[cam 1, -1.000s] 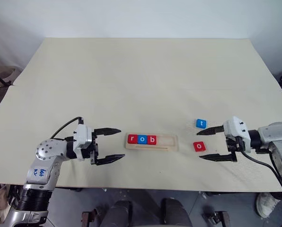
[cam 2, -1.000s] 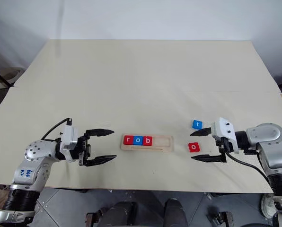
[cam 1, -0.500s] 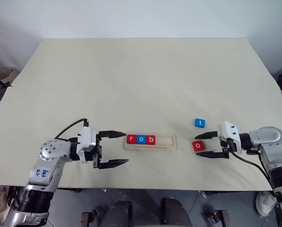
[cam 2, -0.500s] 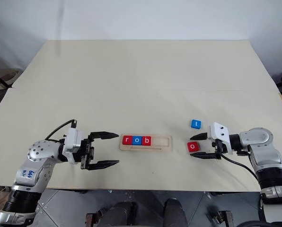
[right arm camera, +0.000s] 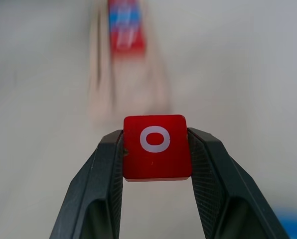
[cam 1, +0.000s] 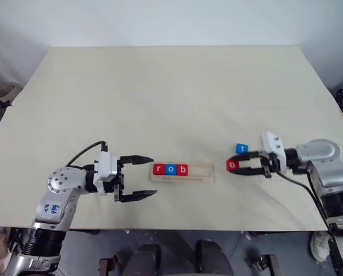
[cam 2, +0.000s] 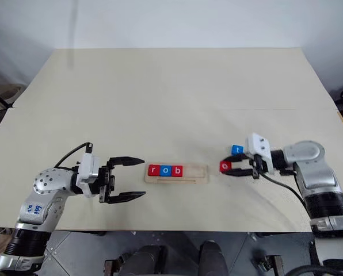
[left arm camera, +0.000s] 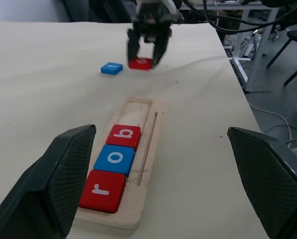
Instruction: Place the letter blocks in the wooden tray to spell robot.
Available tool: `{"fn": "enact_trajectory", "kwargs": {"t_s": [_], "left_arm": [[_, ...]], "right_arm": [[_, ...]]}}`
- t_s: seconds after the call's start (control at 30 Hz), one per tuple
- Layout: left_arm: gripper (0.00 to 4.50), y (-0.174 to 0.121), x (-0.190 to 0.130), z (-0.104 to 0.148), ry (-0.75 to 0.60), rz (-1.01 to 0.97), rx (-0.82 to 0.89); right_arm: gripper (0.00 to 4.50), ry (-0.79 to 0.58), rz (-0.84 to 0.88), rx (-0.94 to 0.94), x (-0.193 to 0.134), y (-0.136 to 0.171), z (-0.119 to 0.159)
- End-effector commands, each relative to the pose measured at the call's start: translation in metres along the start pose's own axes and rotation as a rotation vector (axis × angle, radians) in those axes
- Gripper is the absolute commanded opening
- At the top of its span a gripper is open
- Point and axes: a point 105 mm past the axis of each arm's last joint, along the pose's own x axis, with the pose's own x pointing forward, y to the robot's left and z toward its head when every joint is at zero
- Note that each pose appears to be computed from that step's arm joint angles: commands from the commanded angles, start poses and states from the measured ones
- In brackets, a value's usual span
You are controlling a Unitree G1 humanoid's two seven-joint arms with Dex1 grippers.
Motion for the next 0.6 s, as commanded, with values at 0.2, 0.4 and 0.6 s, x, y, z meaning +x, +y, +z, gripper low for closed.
{"fn": "enact_trajectory", "kwargs": {"t_s": [0.2,0.4,0.6], "left_arm": [[4.50,0.002,0.002,0.002,-0.018,0.024,0.026],[4.50,0.003,0.001,0.002,-0.019,0.041,0.032],[4.50,0.001,0.001,0.001,-0.022,0.057,0.028]], "right_arm": [[1.46,-0.003,0.015,-0.017,0.048,0.005,0.010],[1.46,-0.007,0.038,-0.004,0.065,0.013,0.009],[1.46,0.004,0.046,0.012,0.074,0.012,0.010]]}}
